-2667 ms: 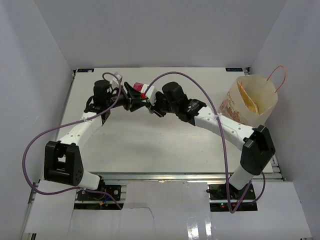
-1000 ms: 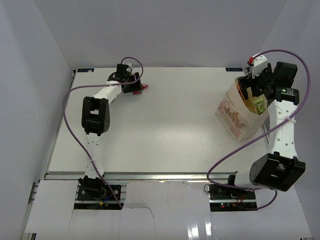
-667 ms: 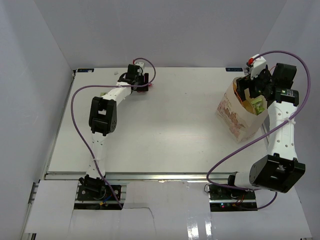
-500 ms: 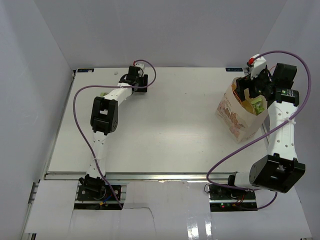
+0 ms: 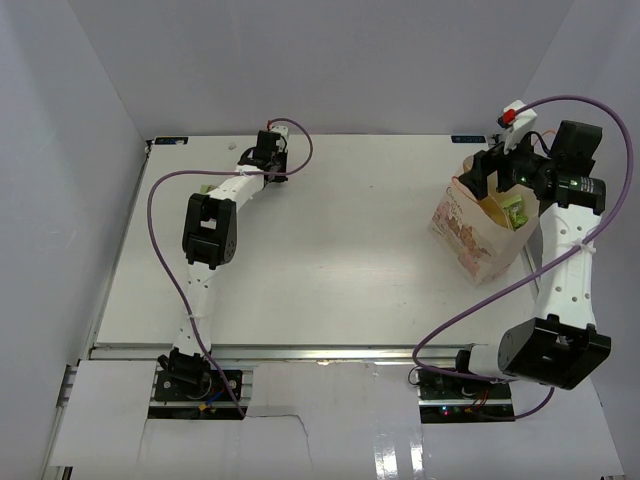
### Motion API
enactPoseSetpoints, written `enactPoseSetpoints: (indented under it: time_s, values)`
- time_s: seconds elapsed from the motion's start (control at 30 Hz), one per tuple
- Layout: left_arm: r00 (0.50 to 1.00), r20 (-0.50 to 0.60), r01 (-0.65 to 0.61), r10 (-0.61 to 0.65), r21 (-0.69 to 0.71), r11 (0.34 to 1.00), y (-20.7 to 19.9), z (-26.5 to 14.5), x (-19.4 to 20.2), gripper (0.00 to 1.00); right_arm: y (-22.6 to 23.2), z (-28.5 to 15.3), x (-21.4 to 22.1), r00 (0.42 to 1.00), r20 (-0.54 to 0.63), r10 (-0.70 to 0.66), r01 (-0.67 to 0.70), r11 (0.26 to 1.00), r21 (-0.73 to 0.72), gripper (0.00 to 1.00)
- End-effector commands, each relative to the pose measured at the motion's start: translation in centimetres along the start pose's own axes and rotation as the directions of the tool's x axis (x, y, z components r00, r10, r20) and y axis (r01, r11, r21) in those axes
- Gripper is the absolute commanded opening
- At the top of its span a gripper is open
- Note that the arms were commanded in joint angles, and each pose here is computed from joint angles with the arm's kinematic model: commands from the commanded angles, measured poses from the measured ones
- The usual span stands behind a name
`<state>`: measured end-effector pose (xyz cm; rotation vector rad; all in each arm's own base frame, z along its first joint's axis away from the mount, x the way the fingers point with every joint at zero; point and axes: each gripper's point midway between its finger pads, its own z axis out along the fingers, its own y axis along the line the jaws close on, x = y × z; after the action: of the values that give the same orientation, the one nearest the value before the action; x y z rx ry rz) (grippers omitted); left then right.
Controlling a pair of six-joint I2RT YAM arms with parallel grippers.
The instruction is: Place the snacks into the paper bag
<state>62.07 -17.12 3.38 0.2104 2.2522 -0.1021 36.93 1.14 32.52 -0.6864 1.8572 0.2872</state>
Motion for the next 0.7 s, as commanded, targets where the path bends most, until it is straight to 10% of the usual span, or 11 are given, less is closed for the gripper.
enactPoseSetpoints:
  time_s: [0.0, 0.37, 0.67]
  values:
    - [0.999, -0.038, 0.0, 0.001, 0.028, 1.0, -0.6, -0.5, 0.6, 0.06, 2.3, -1.9, -4.3, 0.991, 0.118, -0.069, 0.078, 0.994, -0.078, 0.95]
    - [0.992, 0.118, -0.009, -0.034, 0.349, 0.937, -5.9, -9.2, -4.7, 0.0, 7.2, -2.3, -7.8, 0.965, 0.232, -0.125, 0.178, 0.958, -0.224, 0.95]
    - [0.998, 0.057, -0.042, -0.005, 0.794, 0.607, -12.6, -24.1, 2.2, 0.0, 20.1, 1.1, -7.8, 0.928, 0.331, -0.17, 0.343, 0.737, -0.583, 0.96]
